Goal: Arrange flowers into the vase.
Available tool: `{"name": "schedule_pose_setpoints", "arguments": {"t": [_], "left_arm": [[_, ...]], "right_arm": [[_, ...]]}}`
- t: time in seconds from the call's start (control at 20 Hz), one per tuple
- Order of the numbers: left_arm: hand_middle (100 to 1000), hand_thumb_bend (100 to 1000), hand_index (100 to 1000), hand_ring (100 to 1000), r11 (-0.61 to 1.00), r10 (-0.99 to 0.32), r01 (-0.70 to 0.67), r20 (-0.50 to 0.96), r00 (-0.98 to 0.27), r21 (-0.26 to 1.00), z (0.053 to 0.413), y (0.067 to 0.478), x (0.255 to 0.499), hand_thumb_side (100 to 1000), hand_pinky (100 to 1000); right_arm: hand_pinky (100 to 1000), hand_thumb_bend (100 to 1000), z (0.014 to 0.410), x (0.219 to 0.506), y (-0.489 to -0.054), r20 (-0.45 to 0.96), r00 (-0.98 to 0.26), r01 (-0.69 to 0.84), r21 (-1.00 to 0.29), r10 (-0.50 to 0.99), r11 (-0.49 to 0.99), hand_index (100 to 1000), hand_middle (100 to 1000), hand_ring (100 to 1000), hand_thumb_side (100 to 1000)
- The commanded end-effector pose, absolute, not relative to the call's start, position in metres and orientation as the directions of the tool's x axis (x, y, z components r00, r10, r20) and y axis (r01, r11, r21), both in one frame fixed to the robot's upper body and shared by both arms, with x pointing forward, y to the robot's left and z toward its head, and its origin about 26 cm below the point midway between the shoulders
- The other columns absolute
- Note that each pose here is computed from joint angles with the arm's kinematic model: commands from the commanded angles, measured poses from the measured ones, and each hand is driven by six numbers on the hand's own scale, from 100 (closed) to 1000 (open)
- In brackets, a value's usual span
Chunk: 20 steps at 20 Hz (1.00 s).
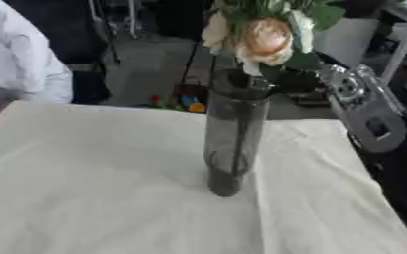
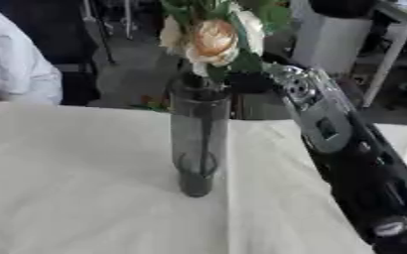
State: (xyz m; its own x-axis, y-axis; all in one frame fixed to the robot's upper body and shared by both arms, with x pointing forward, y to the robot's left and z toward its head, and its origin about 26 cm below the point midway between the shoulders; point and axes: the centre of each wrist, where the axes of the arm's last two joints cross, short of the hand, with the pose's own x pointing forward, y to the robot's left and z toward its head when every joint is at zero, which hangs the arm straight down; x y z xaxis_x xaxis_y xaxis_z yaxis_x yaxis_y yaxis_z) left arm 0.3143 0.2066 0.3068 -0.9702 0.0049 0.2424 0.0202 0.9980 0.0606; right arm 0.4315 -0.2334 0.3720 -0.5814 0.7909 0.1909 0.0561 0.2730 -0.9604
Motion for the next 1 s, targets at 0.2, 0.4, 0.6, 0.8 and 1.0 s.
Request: {"name": "schedule_pose_setpoints", "arguments": {"t": [0.2, 0.4, 0.6, 0.8, 1.0], "left_arm": [[909, 118, 1000, 1000, 0.997, 0.004, 0.021, 0.217, -0.976, 0.072, 0.313, 0.207, 0.310, 1000, 906], [909, 118, 1000, 1000, 0.997, 0.003, 0.020, 0.215, -0.977, 0.073, 0.313, 0.207, 0.310, 1000, 906], [910, 119, 1000, 1000, 0.997, 0.001, 0.017, 0.213, -0.977, 0.074, 0.314, 0.207, 0.310, 1000, 906], [910, 118, 1000, 1000, 0.997, -0.002, 0.014, 0.212, -0.977, 0.073, 0.314, 0.208, 0.310, 1000, 906], [911, 117, 1000, 1000, 0.997, -0.001, 0.015, 0.213, -0.977, 0.073, 0.314, 0.207, 0.310, 1000, 906]], "right_arm": [[1000, 718, 0.392, 0.425, -0.249, 0.136, -0.558, 0.092, -0.970, 0.818, 0.224, 1000, 964, 1000, 938], [1000, 711, 0.393, 0.425, -0.252, 0.127, -0.547, 0.087, -0.974, 0.827, 0.208, 1000, 966, 1000, 947], [1000, 705, 0.394, 0.424, -0.258, 0.113, -0.537, 0.079, -0.980, 0.836, 0.183, 1000, 975, 1000, 946], [1000, 710, 0.395, 0.423, -0.263, 0.099, -0.528, 0.074, -0.984, 0.843, 0.162, 1000, 981, 1000, 942], [1000, 707, 0.396, 0.423, -0.265, 0.086, -0.526, 0.069, -0.987, 0.846, 0.143, 1000, 986, 1000, 942]]}}
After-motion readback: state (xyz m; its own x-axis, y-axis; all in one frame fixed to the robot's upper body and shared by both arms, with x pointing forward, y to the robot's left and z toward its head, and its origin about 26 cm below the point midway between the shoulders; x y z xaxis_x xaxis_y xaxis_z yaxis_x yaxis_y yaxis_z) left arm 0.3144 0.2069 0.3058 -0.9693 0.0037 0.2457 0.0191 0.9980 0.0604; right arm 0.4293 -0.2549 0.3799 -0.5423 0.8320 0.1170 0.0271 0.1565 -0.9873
